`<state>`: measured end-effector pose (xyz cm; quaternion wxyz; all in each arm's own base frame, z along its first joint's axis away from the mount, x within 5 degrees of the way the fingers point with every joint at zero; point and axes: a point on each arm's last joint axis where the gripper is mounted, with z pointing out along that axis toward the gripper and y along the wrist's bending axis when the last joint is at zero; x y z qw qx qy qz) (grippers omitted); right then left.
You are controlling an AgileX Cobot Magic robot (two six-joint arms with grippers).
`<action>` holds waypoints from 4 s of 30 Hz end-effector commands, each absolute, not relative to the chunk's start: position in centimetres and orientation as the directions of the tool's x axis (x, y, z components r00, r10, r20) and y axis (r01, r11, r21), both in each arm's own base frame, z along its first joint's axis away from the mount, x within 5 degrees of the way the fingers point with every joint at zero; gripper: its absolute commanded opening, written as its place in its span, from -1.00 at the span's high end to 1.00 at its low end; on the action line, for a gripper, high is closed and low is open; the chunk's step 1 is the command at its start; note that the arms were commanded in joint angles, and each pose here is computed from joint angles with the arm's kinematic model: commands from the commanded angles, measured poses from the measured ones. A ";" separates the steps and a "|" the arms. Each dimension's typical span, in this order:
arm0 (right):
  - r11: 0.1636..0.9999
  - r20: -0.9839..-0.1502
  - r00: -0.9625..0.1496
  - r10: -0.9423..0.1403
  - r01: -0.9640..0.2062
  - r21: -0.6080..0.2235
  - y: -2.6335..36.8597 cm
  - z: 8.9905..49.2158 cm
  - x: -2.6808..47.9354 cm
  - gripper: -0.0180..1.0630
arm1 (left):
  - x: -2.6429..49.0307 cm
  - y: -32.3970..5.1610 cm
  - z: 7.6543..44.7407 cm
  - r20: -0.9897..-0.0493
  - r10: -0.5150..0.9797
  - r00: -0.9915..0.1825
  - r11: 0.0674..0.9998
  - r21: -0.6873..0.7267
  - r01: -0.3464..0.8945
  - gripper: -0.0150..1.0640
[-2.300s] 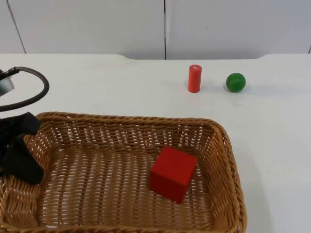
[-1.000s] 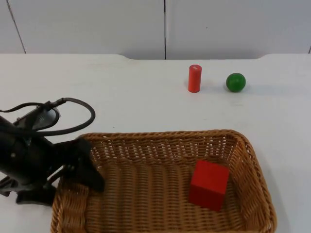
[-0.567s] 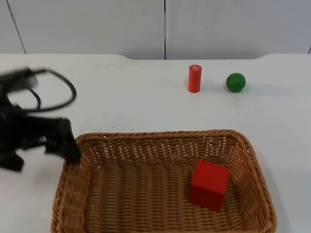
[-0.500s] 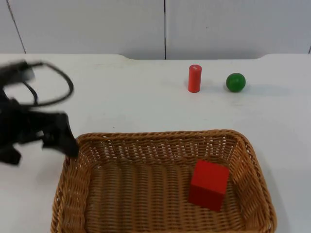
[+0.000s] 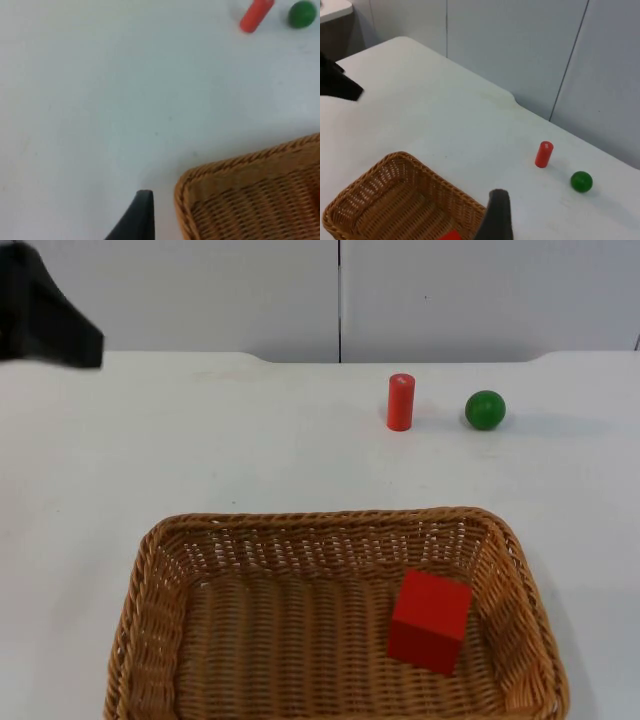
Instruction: Pick up the basket with the left hand and place the object to the left of the red cylinder into the basket with the right hand.
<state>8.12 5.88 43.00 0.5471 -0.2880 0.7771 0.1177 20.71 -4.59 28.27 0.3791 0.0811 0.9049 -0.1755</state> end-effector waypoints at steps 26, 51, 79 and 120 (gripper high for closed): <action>0.718 -0.958 -0.207 -0.198 -0.696 0.002 -0.8 31.4 1.2 -0.30 | 4.8 -2.9 33.9 -0.931 0.086 -0.356 0.935 -0.047 0.351 -0.98; 0.671 -0.892 -0.274 -0.360 -0.741 -0.043 -1.2 28.1 0.4 -0.30 | -0.6 -0.5 27.7 -0.887 0.054 -0.459 0.990 -0.010 0.137 -0.98; 0.669 -0.891 -0.277 -0.360 -0.742 -0.040 -1.2 28.1 0.4 -0.30 | -0.5 -0.4 27.5 -0.881 0.056 -0.469 0.992 -0.006 0.130 -0.98; 0.646 -0.889 -0.254 -0.380 -0.761 -0.058 -1.1 28.0 0.2 -0.98 | -0.5 -0.4 27.5 -0.881 0.049 -0.470 0.992 -0.011 0.125 -0.98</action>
